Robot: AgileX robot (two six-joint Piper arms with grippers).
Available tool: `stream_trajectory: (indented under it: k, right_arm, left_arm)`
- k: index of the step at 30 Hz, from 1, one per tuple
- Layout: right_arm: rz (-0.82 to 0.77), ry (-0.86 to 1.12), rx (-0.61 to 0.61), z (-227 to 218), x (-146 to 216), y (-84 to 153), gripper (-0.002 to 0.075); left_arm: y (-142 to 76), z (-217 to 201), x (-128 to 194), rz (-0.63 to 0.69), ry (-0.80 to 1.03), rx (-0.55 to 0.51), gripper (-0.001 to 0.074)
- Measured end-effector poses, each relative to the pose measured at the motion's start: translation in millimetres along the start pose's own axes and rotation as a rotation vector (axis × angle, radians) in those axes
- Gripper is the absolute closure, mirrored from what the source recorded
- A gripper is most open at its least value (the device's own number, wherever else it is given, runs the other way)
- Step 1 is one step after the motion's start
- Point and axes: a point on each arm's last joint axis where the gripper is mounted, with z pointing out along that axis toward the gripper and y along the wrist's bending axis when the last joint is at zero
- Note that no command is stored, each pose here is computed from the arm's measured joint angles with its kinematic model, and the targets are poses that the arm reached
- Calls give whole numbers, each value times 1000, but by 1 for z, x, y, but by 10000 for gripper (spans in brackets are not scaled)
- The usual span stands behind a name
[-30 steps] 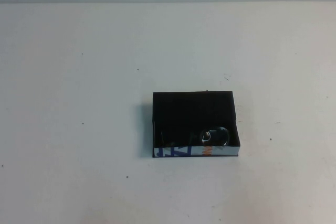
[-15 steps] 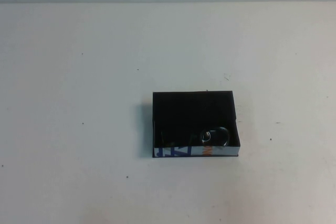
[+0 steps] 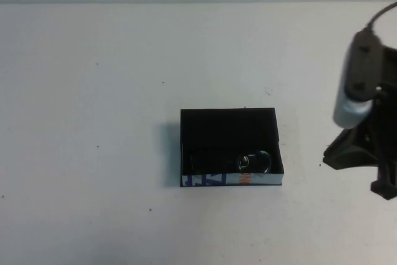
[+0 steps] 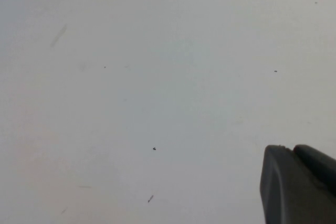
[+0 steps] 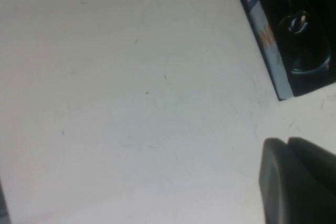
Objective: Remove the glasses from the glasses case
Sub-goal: Pick up the glasses from the glasses case
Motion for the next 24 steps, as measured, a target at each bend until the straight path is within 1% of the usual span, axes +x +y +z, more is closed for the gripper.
stream_trajectory:
  k: [1,4,11,17,24]
  right_arm:
    - [-53,32,-10,7,-6,-5,744]
    - [-147,93,-48,31,-18,-18,744]
    - [-211,164,-102,74,-41,-42,744]
    - [-297,224,-100,101,-61,-48,727]
    - [-380,304,-91,133,-77,-51,726]
  left_arm:
    - [0,0,0,0,0,0,739]
    - [0,0,0,0,0,0,739]
    - [0,0,0,0,0,0,740]
    - [0,0,0,0,0,0,739]
    - [0,0,0,0,0,0,740]
